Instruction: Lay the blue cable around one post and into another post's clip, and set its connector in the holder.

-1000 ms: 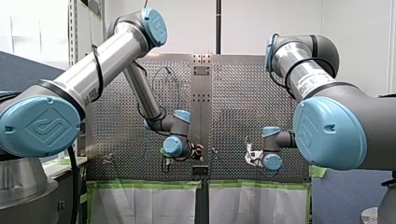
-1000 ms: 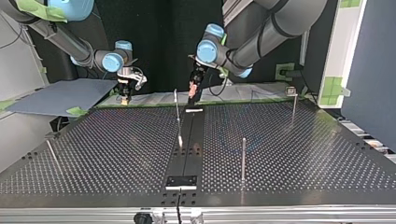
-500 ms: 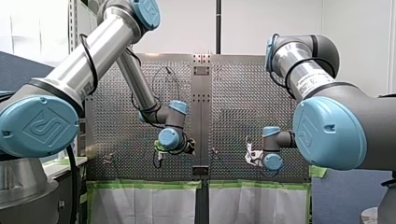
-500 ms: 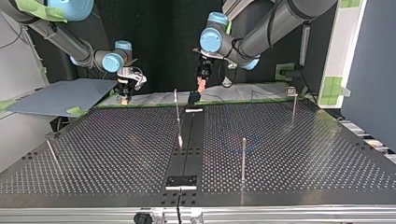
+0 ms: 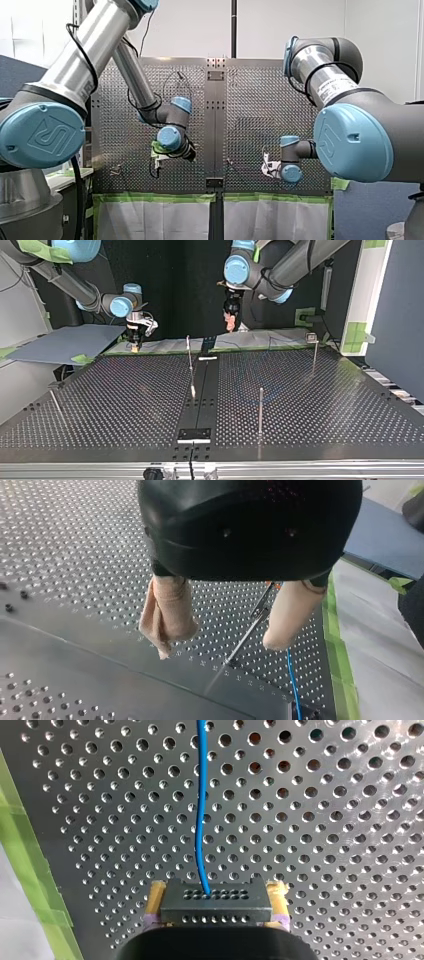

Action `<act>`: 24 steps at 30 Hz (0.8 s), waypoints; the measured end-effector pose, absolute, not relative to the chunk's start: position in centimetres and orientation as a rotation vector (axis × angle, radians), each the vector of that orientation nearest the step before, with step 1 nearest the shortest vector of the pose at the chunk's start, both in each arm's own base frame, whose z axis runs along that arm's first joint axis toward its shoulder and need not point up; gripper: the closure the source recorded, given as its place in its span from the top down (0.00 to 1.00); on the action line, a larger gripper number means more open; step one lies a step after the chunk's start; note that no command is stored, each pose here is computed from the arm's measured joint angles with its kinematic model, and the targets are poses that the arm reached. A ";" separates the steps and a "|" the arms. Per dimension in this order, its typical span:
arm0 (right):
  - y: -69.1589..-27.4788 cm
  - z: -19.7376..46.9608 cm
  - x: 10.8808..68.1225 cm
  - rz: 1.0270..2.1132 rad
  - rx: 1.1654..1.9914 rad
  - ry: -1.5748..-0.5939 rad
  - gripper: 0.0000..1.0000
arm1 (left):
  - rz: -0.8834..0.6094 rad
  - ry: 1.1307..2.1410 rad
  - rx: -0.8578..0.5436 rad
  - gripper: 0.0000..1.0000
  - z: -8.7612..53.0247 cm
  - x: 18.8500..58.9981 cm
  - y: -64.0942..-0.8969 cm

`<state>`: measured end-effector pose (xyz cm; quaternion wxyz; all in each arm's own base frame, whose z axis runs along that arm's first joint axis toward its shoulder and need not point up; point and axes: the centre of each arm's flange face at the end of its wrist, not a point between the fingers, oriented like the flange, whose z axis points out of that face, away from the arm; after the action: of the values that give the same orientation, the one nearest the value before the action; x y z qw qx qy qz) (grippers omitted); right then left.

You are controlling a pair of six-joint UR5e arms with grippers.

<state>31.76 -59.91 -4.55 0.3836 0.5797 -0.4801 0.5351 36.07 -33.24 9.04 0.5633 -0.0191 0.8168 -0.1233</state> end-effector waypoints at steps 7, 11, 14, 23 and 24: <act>-59.9 -4.6 31.8 1.380 1.480 -1.232 0.00 | -0.330 1.920 -0.126 1.00 11.9 35.9 -32.5; -60.0 -4.6 31.7 1.382 1.478 -1.235 0.00 | -0.365 1.887 -0.176 1.00 14.5 37.2 -32.6; -60.0 -4.7 31.6 1.385 1.476 -1.239 0.00 | -0.379 1.859 -0.209 1.00 16.6 38.2 -32.5; -59.9 -4.9 31.7 1.390 1.478 -1.239 0.00 | -0.403 1.760 -0.322 1.00 23.6 41.9 -30.7; -59.9 -4.9 31.7 1.392 1.479 -1.238 0.00 | -0.410 1.750 -0.333 1.00 24.3 42.2 -30.4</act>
<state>31.72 -59.92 -4.92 0.3724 0.5771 -0.4831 0.5430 42.23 -30.41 24.33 0.6105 -0.1443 0.7582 -0.1775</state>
